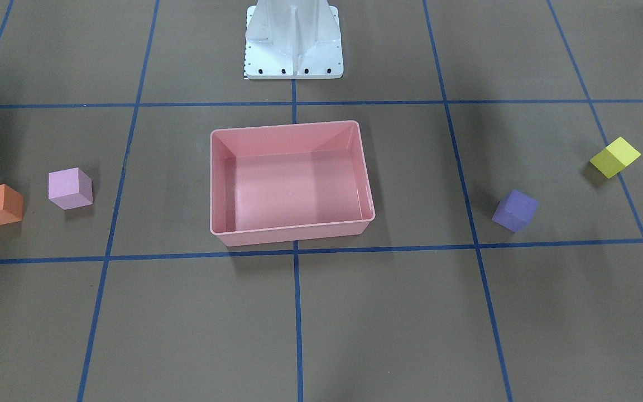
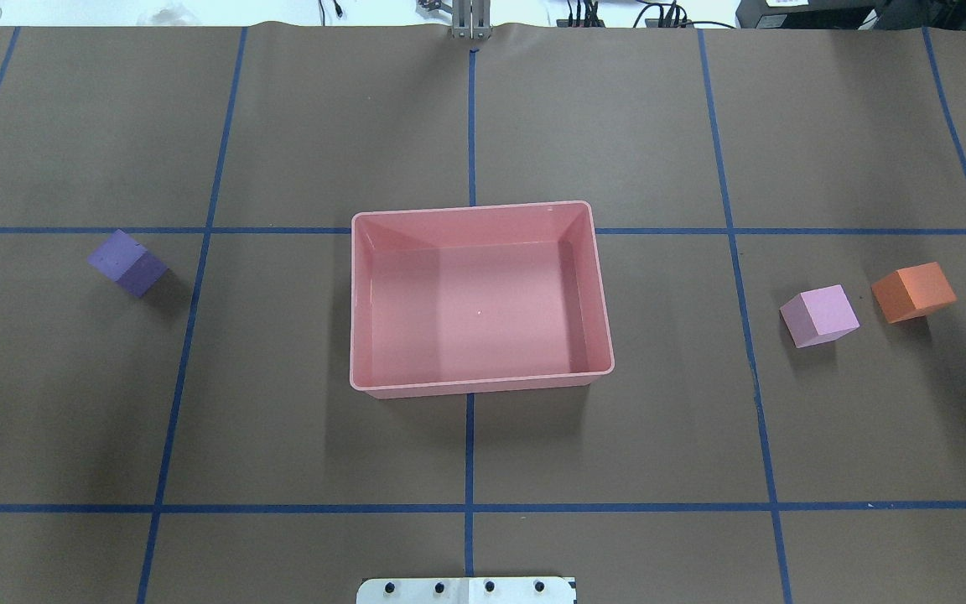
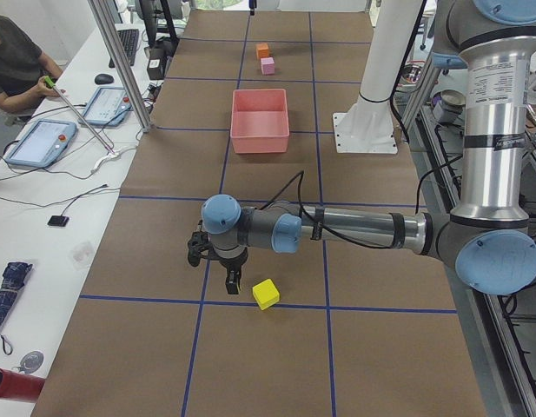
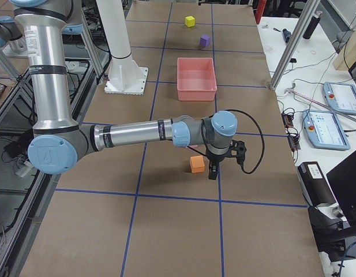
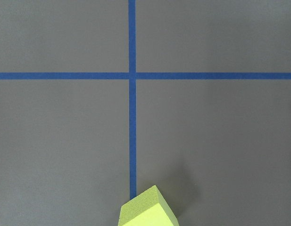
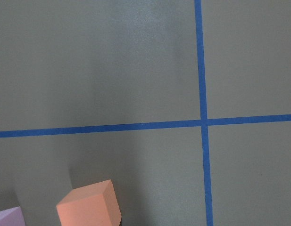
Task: Place blocks into pink bin with both arms
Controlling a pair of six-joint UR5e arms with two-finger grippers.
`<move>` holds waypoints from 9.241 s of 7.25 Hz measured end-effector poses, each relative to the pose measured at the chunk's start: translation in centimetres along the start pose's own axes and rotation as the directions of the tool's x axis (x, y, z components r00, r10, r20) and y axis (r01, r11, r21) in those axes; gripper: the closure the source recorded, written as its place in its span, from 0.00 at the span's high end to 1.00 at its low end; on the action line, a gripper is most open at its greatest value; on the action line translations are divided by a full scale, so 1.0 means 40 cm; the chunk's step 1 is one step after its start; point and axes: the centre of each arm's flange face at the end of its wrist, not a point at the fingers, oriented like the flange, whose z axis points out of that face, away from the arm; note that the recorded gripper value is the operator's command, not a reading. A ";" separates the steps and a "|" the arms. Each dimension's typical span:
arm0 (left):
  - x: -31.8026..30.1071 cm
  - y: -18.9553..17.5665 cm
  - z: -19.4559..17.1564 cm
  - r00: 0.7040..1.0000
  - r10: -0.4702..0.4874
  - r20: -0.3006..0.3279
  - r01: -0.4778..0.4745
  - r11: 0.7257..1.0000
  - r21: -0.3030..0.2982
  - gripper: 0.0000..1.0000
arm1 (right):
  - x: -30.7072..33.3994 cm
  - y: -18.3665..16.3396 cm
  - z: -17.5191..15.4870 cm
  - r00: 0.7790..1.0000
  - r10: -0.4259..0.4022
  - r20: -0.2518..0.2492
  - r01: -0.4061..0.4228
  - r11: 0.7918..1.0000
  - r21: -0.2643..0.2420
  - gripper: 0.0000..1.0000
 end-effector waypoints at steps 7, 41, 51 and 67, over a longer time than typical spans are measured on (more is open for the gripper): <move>0.004 0.012 -0.007 0.999 0.043 -0.002 -0.043 0.998 0.037 1.00 | 0.014 0.067 -0.013 0.999 0.008 0.031 -0.008 1.000 -0.003 1.00; 0.627 -0.094 0.295 0.832 -0.530 -0.166 0.535 0.844 -0.013 0.99 | -1.543 0.261 0.163 0.982 0.107 0.155 -0.118 0.991 0.063 0.73; 0.711 -0.150 0.388 0.788 -0.607 -0.106 0.606 0.794 -0.047 0.96 | -1.560 0.259 0.240 0.984 0.083 0.160 -0.098 0.991 0.086 0.99; 1.731 0.014 0.179 0.776 -0.618 -0.127 0.626 0.780 0.030 0.00 | -0.626 0.113 0.227 0.997 -0.076 -0.027 0.077 0.997 0.024 0.99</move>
